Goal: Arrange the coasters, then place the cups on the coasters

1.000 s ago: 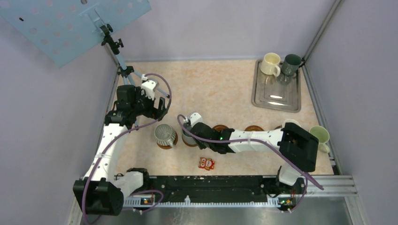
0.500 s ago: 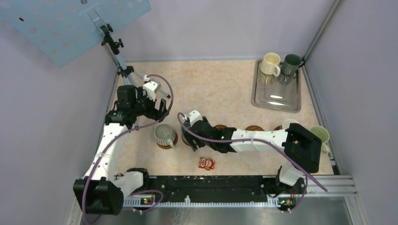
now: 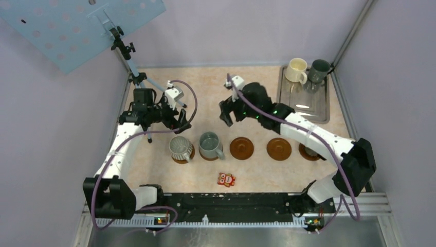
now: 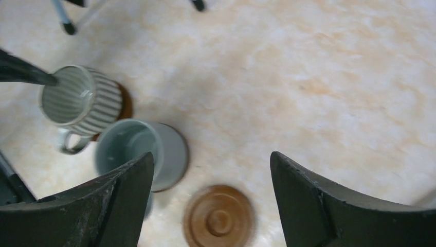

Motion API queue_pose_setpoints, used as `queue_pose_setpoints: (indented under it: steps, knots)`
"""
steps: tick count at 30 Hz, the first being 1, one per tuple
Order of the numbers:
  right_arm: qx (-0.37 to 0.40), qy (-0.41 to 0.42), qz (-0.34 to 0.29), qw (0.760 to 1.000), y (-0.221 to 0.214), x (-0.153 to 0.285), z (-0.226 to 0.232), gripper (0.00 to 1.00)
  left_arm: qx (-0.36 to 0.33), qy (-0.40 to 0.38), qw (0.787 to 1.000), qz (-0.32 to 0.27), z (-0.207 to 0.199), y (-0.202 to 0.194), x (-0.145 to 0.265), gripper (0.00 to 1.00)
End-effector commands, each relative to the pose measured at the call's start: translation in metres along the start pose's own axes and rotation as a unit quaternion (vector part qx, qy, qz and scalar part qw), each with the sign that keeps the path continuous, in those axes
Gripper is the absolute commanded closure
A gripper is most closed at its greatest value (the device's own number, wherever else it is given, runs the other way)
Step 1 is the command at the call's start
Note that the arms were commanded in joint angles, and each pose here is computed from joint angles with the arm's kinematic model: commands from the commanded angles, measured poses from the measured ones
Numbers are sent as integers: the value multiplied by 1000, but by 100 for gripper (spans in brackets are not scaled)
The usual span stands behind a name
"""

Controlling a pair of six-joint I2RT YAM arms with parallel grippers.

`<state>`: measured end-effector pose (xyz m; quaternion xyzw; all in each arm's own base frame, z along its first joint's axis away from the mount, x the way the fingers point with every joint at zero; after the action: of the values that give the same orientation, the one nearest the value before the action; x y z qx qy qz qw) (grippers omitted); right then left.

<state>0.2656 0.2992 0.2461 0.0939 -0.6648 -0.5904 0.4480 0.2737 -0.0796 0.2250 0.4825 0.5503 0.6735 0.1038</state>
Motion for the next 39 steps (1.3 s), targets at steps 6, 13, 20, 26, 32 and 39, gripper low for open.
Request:
queue_pose_setpoints:
  steps: [6, 13, 20, 26, 32, 39]
  knots:
    - [-72, -61, 0, 996, 10, 61, -153, 16, -29, 8, 999, 15, 27, 26, -9, 1]
    - [-81, -175, 28, 981, 8, 115, -286, 16, -34, 11, 999, 6, 35, 42, -10, 1]
    - [-96, -229, 109, 962, -9, 119, -381, 22, -38, 5, 999, -25, 32, 42, -14, 1]
    - [-88, -232, 145, 958, -36, 89, -424, 26, -58, 43, 997, -35, 37, 42, -10, 1]
    - [-107, -233, 167, 952, -60, 59, -452, 27, -54, 49, 997, -23, 40, 42, -9, 1]
    - [-98, -247, 167, 949, -76, 37, -475, 27, -19, 47, 999, -15, 46, 39, -19, 1]
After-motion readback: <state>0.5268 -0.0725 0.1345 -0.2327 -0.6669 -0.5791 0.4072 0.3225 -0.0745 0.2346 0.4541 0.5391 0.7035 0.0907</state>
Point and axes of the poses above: each gripper's point midway between its finger pads, its own x axis back along the fingers, its own z axis along the line the jaws close on, y = z × x, the point moved 5 cm from there along x, back along the fingers, and after that the axes turned 2 degrees about -x, right-handed, at the moved point
